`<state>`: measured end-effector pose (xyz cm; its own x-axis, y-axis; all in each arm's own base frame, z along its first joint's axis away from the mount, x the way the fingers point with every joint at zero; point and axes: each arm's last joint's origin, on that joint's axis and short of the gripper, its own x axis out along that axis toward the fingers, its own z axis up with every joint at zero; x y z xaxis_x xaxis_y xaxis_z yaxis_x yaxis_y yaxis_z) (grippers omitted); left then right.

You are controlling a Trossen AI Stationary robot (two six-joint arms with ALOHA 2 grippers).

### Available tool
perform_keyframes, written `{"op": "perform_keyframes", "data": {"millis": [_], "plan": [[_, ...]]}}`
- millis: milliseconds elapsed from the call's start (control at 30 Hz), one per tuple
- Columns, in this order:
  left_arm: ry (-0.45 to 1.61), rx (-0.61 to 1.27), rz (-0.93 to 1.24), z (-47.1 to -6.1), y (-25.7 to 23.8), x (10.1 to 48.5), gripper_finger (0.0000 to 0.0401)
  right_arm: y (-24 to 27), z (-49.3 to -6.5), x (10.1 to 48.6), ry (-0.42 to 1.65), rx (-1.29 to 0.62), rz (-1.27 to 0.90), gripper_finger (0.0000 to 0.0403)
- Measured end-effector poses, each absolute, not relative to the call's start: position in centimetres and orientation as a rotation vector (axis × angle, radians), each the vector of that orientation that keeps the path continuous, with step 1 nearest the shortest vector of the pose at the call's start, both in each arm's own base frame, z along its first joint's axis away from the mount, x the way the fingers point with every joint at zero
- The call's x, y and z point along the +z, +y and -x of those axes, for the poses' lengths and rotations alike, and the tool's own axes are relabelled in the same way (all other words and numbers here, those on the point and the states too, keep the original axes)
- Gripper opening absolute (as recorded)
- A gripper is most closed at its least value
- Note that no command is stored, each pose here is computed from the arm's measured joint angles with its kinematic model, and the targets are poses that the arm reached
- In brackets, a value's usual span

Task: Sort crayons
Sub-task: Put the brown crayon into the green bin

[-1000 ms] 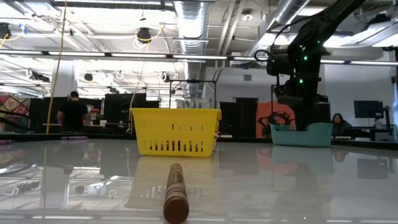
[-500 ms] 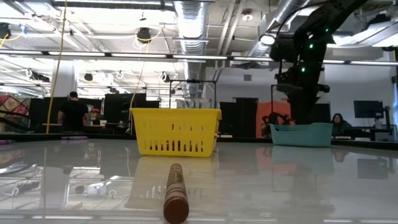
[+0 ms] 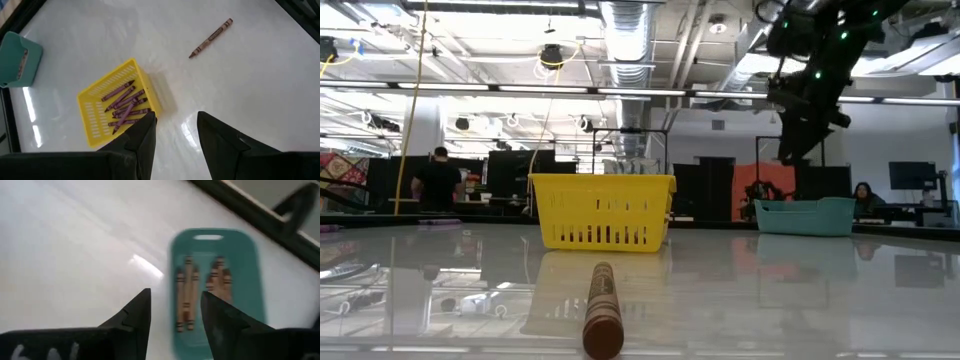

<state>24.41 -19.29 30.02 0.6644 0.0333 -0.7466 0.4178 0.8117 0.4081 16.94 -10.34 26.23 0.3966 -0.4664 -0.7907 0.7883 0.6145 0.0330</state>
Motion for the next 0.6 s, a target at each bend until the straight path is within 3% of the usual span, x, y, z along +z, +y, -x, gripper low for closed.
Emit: {"op": "perform_keyframes", "data": {"millis": [300,600], "plan": [[0.831,-0.252,-0.583,-24.4,-19.4,30.0,0.0134,-5.1,-18.9,26.6,0.817,-0.603,-0.403,0.0164],[0.903,-0.249,-0.295,-24.4,-19.8,29.6,0.0134,2.4,-21.0,26.1,0.826,-0.301,-0.36,0.0164]]}}
